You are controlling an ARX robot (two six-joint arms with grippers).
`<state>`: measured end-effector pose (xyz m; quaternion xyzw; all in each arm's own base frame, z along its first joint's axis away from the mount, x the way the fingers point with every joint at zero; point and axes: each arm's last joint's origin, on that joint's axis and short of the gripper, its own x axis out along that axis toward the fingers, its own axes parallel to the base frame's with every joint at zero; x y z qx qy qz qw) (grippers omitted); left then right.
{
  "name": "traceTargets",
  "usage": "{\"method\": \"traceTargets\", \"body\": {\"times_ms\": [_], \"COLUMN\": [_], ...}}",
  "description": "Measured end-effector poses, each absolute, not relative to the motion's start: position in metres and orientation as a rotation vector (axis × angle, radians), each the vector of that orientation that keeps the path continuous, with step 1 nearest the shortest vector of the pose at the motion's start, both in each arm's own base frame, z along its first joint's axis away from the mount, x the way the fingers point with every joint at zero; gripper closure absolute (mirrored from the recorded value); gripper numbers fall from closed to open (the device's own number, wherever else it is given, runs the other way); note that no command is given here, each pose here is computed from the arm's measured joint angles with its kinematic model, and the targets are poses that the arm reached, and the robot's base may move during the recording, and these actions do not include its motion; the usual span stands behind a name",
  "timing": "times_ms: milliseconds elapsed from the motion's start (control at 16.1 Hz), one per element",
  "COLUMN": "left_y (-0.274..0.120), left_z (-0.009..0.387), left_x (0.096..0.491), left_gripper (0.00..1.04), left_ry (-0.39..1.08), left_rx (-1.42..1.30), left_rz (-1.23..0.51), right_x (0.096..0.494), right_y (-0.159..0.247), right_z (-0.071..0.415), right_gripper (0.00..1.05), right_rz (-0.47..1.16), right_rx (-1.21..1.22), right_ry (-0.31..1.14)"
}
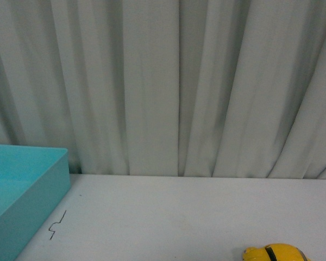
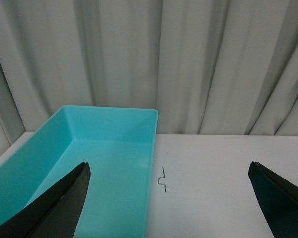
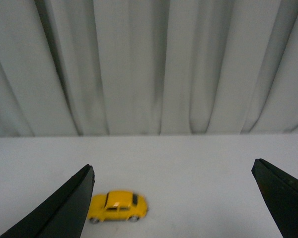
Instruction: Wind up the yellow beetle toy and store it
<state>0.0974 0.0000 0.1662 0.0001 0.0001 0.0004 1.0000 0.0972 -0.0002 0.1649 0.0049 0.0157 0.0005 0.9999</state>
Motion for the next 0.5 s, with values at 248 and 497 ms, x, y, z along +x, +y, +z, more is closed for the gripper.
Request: {"method": "traceTargets", "body": {"times_ms": [248,497], "left_y": [0.0,0.0], "left_z": [0.166,0.166], "left_x": [0.097,0.097], "left_gripper": [0.07,0.07], "left_ry": [-0.001,-0.002], "left_rx": [0.0,0.0], "left_rz": [0.0,0.0], "right_x": [0.104,0.15], "right_y": [-0.052,-0.112], "right_z": [0.173,0.2], "right_gripper": [0.07,0.07], "right_rz": [-0.201,-0.351], "right_rx": [0.276,0.162], "right_ry": [0.273,0.144]}}
